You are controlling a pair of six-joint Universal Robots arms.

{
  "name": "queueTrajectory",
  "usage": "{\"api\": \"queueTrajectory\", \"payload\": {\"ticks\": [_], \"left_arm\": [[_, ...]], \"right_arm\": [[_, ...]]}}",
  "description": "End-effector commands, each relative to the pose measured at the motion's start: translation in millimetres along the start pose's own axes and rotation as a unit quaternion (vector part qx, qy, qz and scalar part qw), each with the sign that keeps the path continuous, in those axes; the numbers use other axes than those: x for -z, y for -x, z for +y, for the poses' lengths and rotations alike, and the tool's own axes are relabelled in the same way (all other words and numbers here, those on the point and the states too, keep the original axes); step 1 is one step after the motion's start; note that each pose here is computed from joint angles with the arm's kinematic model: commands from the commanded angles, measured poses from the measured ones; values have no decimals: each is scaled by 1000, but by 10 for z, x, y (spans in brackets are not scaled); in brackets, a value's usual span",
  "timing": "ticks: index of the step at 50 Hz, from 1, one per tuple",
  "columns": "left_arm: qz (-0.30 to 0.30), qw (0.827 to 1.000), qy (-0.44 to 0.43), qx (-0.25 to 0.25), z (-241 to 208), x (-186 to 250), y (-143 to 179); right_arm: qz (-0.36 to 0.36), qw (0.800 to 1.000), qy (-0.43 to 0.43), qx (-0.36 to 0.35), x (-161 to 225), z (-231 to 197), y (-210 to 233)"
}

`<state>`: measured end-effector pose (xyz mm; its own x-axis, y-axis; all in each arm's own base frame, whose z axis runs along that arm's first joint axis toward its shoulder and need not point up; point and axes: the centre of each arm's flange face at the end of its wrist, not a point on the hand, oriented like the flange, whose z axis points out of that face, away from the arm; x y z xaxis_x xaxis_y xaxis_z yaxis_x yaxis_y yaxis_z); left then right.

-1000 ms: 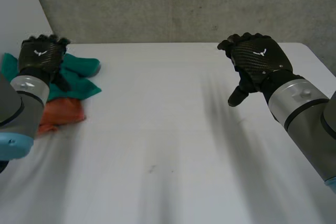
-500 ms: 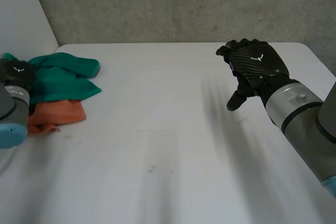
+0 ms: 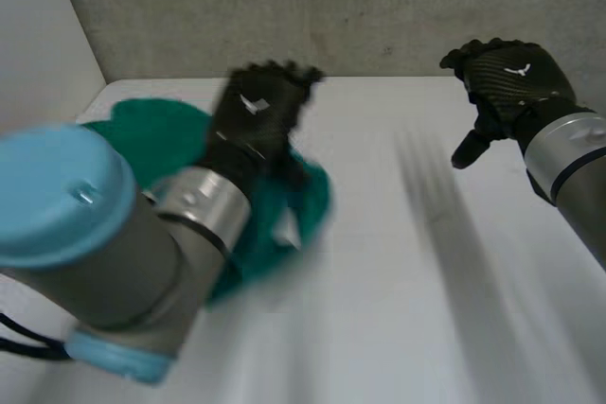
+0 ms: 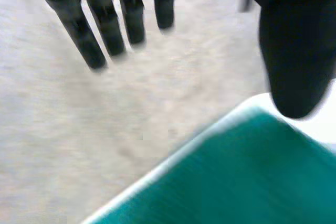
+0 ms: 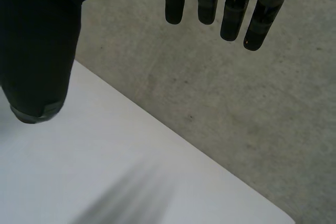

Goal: Fold the laundry.

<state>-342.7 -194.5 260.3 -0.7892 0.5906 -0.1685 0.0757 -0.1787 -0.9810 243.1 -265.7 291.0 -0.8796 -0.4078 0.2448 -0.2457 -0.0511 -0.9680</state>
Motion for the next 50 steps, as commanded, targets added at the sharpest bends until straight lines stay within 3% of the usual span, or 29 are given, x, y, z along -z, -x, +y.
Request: {"api": "queueTrajectory", "payload": {"ticks": [1,5,10,21,25,32,39,50], "left_arm": [[-11,1000,22,0,150,-97,134],[-79,996,29,-24,116,-179,671],[-123,989,65,-57,231,-161,1066],[-118,972,126,-159,621,-134,1782],[-116,971,146,-149,814,-147,1944],[-114,974,161,-114,971,-145,1935],[-117,978,153,-83,952,-146,1907],[-118,978,150,-83,915,-135,1889]], "right_arm": [[-10,1000,25,0,30,56,13],[-20,999,44,2,62,83,44],[-47,996,72,10,169,116,172],[-203,968,147,15,641,515,1119],[-214,962,168,-10,645,738,1273],[-211,959,186,-9,621,1122,1410],[-192,965,179,3,603,1235,1475],[-186,967,172,34,549,1344,1497]]}}
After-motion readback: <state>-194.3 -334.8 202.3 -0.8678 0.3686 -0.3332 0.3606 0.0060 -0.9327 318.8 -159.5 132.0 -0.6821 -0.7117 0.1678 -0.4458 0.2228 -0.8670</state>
